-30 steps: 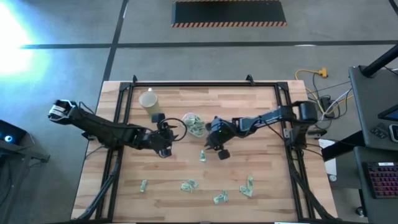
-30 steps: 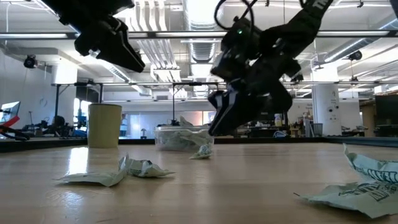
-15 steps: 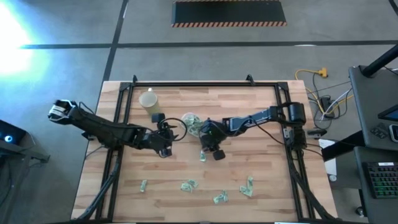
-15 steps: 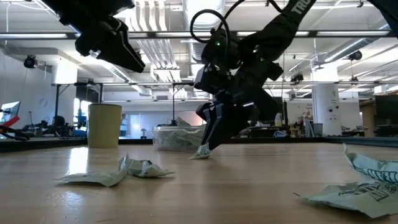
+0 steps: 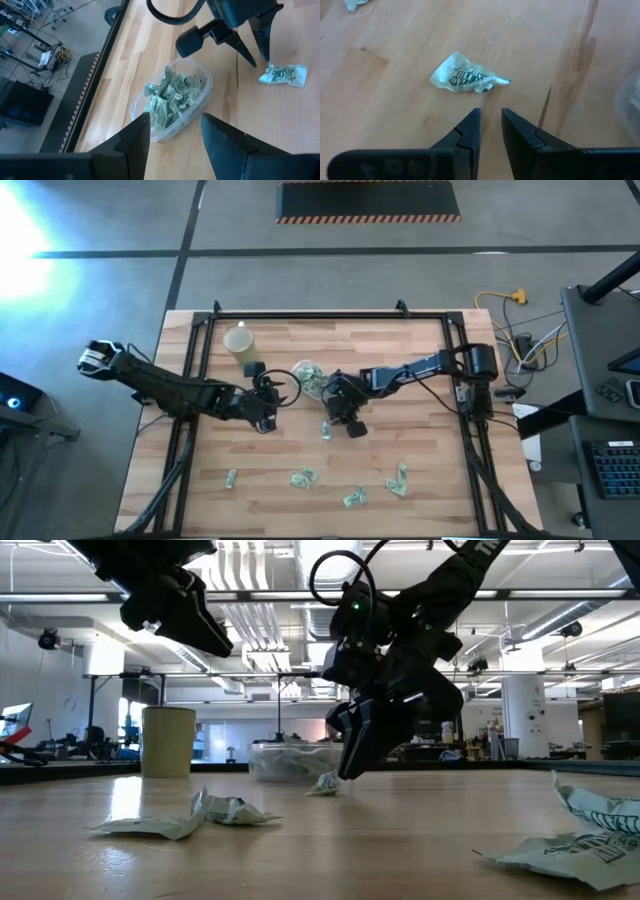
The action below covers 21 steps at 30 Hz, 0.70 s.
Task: Pick and place Stevia / Truvia into bins
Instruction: Put the stevia packet into the transparent container
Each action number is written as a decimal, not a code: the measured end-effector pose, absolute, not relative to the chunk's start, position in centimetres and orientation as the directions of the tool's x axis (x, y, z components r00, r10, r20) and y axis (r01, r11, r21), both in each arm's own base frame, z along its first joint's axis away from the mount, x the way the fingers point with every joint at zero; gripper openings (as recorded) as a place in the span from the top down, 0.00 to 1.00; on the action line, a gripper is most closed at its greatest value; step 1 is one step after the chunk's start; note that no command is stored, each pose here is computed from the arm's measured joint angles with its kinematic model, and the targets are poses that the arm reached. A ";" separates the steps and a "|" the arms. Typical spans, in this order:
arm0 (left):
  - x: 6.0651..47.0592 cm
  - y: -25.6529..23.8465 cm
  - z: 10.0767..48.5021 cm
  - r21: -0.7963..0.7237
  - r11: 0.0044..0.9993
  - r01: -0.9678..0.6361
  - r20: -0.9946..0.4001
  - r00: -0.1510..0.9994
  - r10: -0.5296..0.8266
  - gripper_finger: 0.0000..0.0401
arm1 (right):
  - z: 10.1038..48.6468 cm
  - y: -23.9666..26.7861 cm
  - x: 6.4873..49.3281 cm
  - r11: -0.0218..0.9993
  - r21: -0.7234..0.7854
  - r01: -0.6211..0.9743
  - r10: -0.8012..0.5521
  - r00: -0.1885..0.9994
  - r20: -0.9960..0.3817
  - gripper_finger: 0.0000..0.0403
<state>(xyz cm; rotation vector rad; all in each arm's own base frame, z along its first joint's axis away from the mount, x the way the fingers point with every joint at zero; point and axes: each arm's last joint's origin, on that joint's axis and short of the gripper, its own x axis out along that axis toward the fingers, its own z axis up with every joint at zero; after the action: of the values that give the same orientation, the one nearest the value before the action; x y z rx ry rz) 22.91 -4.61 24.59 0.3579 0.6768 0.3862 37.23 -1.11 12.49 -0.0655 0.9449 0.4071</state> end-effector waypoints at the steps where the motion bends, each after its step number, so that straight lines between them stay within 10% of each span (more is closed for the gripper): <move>1: 22.9 -4.6 24.6 0.438 0.870 -0.227 -0.532 0.715 0.454 0.60 | 12.5 -1.1 37.2 0.922 0.122 -0.367 0.310 0.515 -0.799 0.83; 21: 22.9 -4.6 24.6 0.438 0.870 -0.227 -0.532 0.715 0.454 0.60 | 13.1 0.7 37.6 0.894 0.000 -0.449 0.280 0.557 -0.782 0.80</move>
<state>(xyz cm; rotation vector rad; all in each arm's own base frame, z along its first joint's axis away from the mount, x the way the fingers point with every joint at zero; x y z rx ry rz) 22.91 -4.62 24.59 0.3569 0.6765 0.3862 37.61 0.73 13.15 -0.2089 0.8807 0.4333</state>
